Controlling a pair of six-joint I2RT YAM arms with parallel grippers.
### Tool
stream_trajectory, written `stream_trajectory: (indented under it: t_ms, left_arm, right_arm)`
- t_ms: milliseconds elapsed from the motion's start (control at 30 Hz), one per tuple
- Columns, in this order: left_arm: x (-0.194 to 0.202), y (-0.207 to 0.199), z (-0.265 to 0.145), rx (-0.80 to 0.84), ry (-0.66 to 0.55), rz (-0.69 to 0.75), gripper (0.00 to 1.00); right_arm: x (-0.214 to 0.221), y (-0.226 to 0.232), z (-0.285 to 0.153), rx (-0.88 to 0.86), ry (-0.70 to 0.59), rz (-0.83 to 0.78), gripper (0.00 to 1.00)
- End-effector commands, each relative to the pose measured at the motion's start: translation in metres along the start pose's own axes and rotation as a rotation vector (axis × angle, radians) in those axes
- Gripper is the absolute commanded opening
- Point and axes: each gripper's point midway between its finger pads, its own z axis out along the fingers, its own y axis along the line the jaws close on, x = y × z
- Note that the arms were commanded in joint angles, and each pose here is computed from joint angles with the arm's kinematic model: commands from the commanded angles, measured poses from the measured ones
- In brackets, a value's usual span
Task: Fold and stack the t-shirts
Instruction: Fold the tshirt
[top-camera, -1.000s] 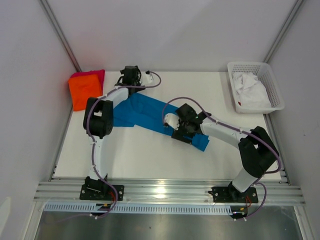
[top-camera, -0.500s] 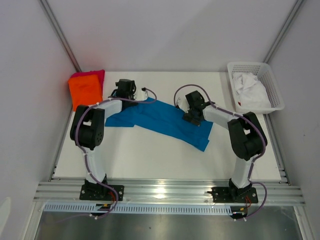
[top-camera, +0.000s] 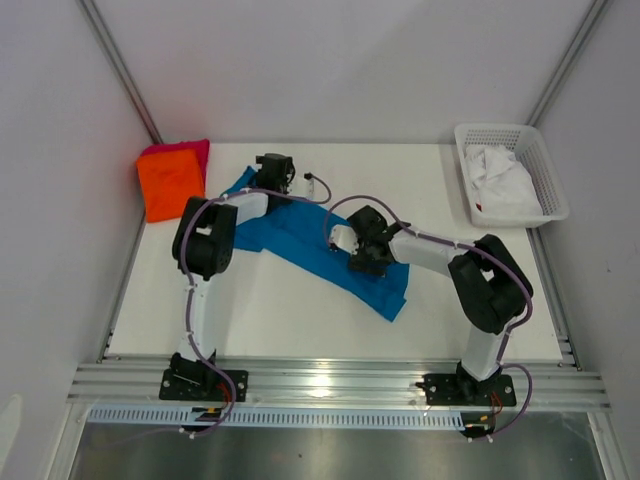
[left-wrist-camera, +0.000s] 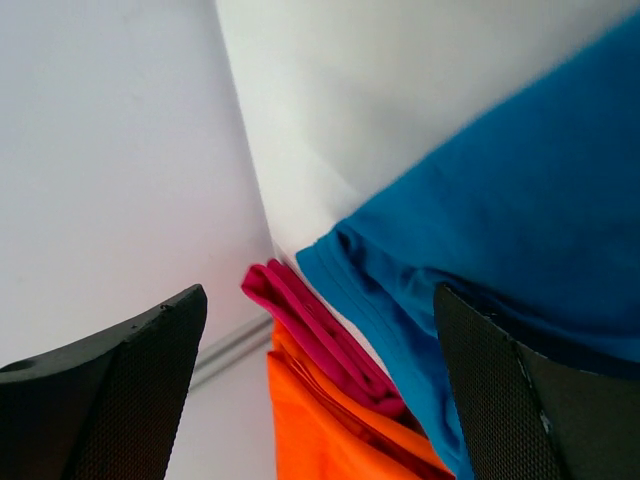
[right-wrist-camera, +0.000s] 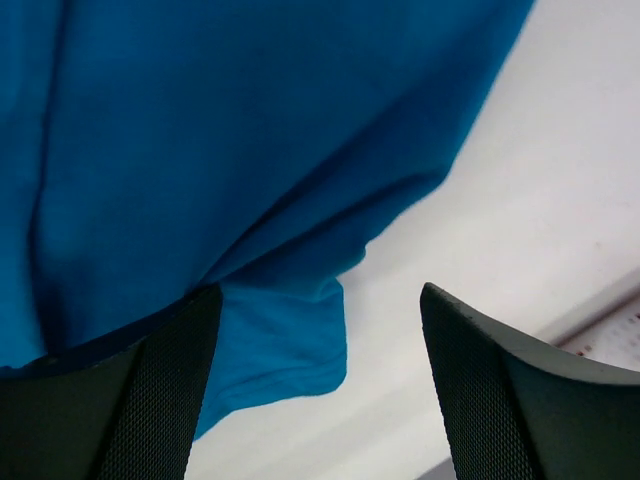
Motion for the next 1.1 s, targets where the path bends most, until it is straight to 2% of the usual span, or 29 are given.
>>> stream_trajectory:
  t_ms: [0, 100, 167, 200, 367, 467, 500, 567, 600, 667, 800, 833, 933, 1067]
  left_arm:
    - [-0.024, 0.028, 0.005, -0.062, -0.029, 0.017, 0.96]
    - [-0.041, 0.044, 0.007, -0.091, -0.059, 0.014, 0.95]
    - [-0.052, 0.035, 0.013, -0.068, -0.073, 0.016, 0.95]
    - [-0.058, 0.046, 0.013, -0.084, -0.083, 0.007, 0.95]
    - [-0.075, 0.046, 0.014, -0.075, -0.097, -0.003, 0.95]
    - [-0.066, 0.065, 0.001, -0.061, -0.130, -0.121, 0.96]
    - [-0.060, 0.044, -0.004, 0.056, -0.127, -0.201, 0.96]
    - [-0.041, 0.060, -0.023, 0.108, -0.155, -0.323, 0.93]
    - [-0.042, 0.047, -0.032, 0.191, -0.191, -0.387, 0.92]
    - [-0.022, 0.028, -0.039, 0.263, -0.191, -0.449, 0.92]
    - [-0.007, 0.019, -0.073, 0.374, -0.290, -0.583, 0.90]
    - [-0.003, 0.005, -0.081, 0.451, -0.292, -0.601, 0.90]
    - [0.006, -0.008, -0.087, 0.536, -0.304, -0.621, 0.88]
    - [0.018, -0.040, -0.067, 0.587, -0.209, -0.513, 0.87]
  right_arm:
    - [-0.006, 0.034, -0.020, -0.128, -0.040, 0.027, 0.83]
    - [-0.014, 0.045, -0.031, -0.162, -0.065, 0.022, 0.83]
    - [-0.019, 0.055, -0.036, -0.188, -0.073, 0.018, 0.84]
    - [-0.021, 0.058, -0.038, -0.196, -0.078, 0.017, 0.83]
    - [-0.030, 0.075, -0.046, -0.238, -0.096, 0.015, 0.84]
    - [-0.030, 0.074, -0.046, -0.230, -0.099, 0.019, 0.84]
    - [-0.030, 0.074, -0.046, -0.226, -0.102, 0.021, 0.84]
    - [-0.032, 0.072, -0.044, -0.224, -0.109, 0.032, 0.85]
    - [-0.032, 0.073, -0.043, -0.230, -0.111, 0.036, 0.84]
    - [-0.032, 0.073, -0.040, -0.230, -0.112, 0.039, 0.84]
    - [-0.032, 0.073, -0.035, -0.231, -0.107, 0.041, 0.85]
    - [-0.032, 0.072, -0.034, -0.226, -0.105, 0.043, 0.84]
    - [-0.034, 0.069, -0.032, -0.222, -0.101, 0.044, 0.85]
    - [-0.035, 0.063, -0.032, -0.202, -0.094, 0.046, 0.85]
